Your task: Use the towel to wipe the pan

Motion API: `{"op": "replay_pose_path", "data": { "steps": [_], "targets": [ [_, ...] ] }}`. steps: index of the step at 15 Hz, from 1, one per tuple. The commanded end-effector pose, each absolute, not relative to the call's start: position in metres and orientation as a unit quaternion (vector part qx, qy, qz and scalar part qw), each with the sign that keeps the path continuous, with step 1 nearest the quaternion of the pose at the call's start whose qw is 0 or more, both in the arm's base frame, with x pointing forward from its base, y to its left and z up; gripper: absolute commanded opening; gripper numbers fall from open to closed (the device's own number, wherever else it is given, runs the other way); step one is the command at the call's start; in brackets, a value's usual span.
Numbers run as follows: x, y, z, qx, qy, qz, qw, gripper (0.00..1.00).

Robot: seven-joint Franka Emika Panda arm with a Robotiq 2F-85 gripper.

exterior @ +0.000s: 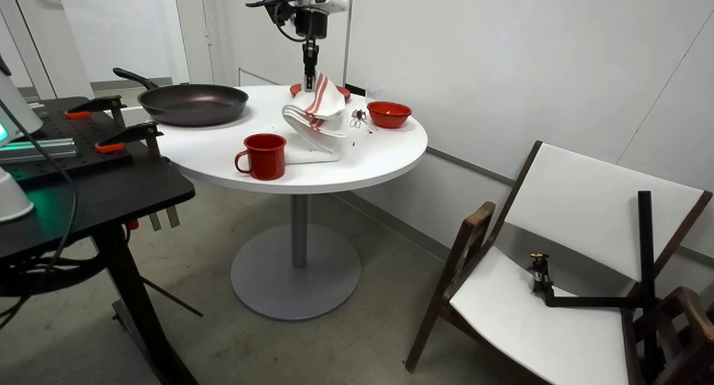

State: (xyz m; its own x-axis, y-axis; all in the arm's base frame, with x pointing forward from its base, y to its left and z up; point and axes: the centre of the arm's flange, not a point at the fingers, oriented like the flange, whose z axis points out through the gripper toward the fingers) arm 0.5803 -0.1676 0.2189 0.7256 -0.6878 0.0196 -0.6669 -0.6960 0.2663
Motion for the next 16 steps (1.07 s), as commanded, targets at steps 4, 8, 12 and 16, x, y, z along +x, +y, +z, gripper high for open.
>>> {"op": "replay_pose_path", "data": {
  "steps": [4,8,12,16],
  "targets": [
    [0.616,-0.137,0.181,0.921,-0.343,-0.072,0.169,0.04],
    [0.617,-0.115,0.166,0.938,-0.306,-0.079,0.143,0.04],
    [0.614,-0.094,0.161,0.961,-0.254,-0.087,0.066,0.04],
    [0.613,-0.091,0.158,0.971,-0.222,-0.093,-0.002,0.04]
  ]
}}
